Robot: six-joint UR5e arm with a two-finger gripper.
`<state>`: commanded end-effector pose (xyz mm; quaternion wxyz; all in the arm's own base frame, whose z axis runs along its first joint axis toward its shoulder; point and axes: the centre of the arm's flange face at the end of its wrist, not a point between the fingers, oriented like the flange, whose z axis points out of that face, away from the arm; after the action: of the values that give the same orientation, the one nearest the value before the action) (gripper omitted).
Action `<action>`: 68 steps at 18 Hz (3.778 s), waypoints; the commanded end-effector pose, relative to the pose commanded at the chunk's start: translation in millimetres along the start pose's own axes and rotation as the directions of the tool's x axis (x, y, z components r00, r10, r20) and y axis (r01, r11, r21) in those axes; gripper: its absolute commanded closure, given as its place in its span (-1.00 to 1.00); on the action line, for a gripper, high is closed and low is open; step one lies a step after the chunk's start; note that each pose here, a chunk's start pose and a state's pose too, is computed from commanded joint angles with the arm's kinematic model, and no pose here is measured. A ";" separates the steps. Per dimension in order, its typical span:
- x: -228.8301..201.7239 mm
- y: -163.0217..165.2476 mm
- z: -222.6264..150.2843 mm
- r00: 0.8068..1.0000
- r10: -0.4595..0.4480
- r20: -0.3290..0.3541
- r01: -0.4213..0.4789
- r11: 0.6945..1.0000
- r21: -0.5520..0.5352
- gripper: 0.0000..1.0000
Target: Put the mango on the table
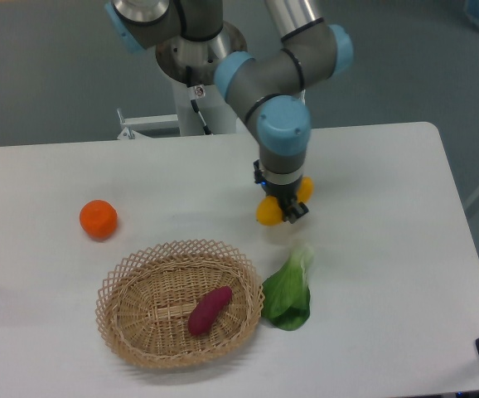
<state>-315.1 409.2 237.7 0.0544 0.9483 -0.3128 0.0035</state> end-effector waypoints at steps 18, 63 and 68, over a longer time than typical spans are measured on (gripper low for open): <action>71.0 -109.1 7.0 0.993 0.120 -0.012 -0.120 0.993 -0.014 -0.01; -160.8 82.1 -66.2 0.960 -0.183 0.211 0.163 0.981 0.105 -1.00; -170.9 82.3 -65.5 0.966 -0.180 0.185 0.164 0.981 0.101 -1.00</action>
<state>-499.6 451.7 304.2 -0.0161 0.9691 -0.2326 -0.0800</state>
